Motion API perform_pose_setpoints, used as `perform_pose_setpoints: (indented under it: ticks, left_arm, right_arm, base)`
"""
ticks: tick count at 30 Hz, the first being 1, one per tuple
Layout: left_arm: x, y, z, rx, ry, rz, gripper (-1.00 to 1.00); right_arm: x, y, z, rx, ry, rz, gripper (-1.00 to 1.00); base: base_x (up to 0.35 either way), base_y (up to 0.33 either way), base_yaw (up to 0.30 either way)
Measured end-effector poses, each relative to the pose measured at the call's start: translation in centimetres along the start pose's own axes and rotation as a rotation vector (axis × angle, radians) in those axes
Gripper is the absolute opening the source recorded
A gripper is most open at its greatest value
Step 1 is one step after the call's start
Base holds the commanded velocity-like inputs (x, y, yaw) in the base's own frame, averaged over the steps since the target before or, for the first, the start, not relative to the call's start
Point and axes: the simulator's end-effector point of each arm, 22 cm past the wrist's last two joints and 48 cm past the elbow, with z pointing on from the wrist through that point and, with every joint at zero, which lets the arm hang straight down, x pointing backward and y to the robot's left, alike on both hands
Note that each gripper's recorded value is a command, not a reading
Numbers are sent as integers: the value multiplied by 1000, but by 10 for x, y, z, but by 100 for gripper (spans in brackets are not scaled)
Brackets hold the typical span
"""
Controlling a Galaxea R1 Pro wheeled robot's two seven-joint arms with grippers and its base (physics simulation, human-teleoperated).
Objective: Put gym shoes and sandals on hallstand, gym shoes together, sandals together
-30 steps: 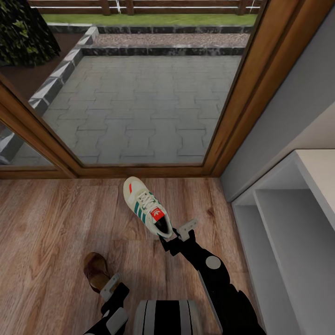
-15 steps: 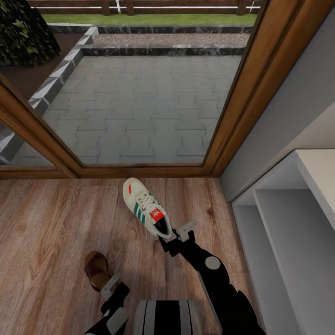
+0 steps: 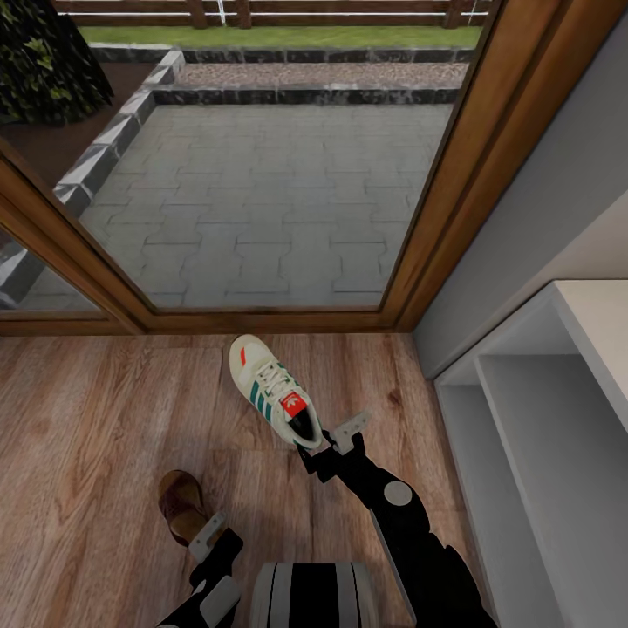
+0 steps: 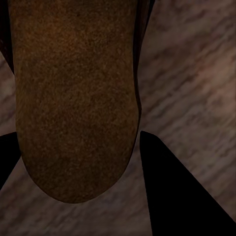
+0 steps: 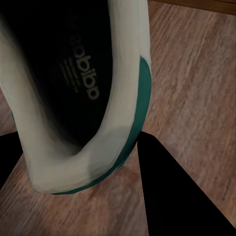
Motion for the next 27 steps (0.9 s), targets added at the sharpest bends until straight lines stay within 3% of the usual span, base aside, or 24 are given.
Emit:
perform_pose_setpoints:
  ticks: [27]
  left_arm:
    - [-9, -8, -5, 18, -16, -6, -100]
  right_arm:
    - [-18, -1, -7, 9, -34, -13, -100]
  base:
    - [0, 0, 0]
